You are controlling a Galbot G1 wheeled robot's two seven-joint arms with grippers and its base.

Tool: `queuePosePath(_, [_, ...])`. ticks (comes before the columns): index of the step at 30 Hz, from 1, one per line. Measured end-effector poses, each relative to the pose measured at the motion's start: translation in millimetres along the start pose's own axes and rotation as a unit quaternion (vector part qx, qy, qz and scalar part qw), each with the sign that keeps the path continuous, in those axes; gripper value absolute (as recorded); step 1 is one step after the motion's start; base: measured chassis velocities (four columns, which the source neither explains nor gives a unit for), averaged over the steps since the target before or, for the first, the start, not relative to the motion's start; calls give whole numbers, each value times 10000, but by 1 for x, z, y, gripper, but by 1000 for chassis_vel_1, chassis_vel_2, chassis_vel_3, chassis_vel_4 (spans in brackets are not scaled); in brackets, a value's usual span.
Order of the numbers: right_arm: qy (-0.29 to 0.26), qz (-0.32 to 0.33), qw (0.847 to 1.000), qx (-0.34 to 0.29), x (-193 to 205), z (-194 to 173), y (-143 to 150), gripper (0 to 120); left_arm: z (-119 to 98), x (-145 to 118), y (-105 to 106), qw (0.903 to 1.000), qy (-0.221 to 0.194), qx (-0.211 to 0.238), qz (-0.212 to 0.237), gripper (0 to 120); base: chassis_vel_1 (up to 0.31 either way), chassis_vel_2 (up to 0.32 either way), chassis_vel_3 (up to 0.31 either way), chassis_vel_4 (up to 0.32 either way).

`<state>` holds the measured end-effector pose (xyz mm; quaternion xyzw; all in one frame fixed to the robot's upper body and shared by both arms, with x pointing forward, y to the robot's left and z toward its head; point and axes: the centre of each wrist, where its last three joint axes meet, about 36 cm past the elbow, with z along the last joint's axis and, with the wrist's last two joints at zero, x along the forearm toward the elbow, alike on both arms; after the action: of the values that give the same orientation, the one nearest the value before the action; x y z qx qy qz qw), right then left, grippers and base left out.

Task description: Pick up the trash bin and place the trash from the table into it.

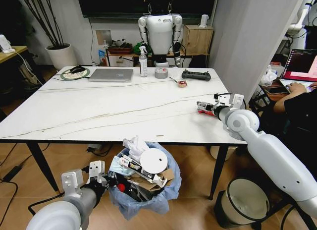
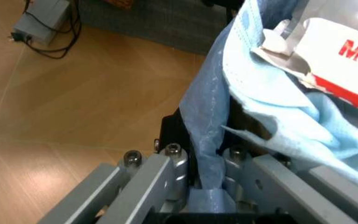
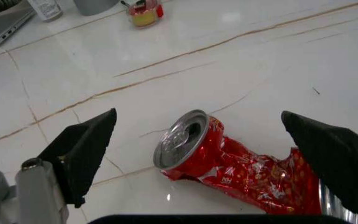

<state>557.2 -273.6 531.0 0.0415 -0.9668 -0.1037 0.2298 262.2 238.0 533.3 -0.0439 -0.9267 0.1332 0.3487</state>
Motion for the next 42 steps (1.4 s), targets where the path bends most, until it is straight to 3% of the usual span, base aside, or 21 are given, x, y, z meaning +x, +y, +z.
queuePosePath(15, [-185, -121, 9995, 246, 12, -9, 15, 90, 0, 0, 0, 10000, -8, -3, 17, 2, 0, 0, 0, 0])
queuePosePath(27, [64, 43, 9999, 152, 0, -3, 41, 90, -1, 1, 0, 10000, -29, -11, 17, 2, 0, 0, 0, 0])
queuePosePath(35, [211, 244, 9994, 110, -8, 3, 34, 88, -2, 2, 0, 10000, -52, -15, 19, 2, 0, 0, 0, 0])
queuePosePath(42, [250, 282, 9993, 83, -10, 6, 32, 70, -3, 1, 1, 10000, -56, -23, 31, 2, 0, 0, 0, 0])
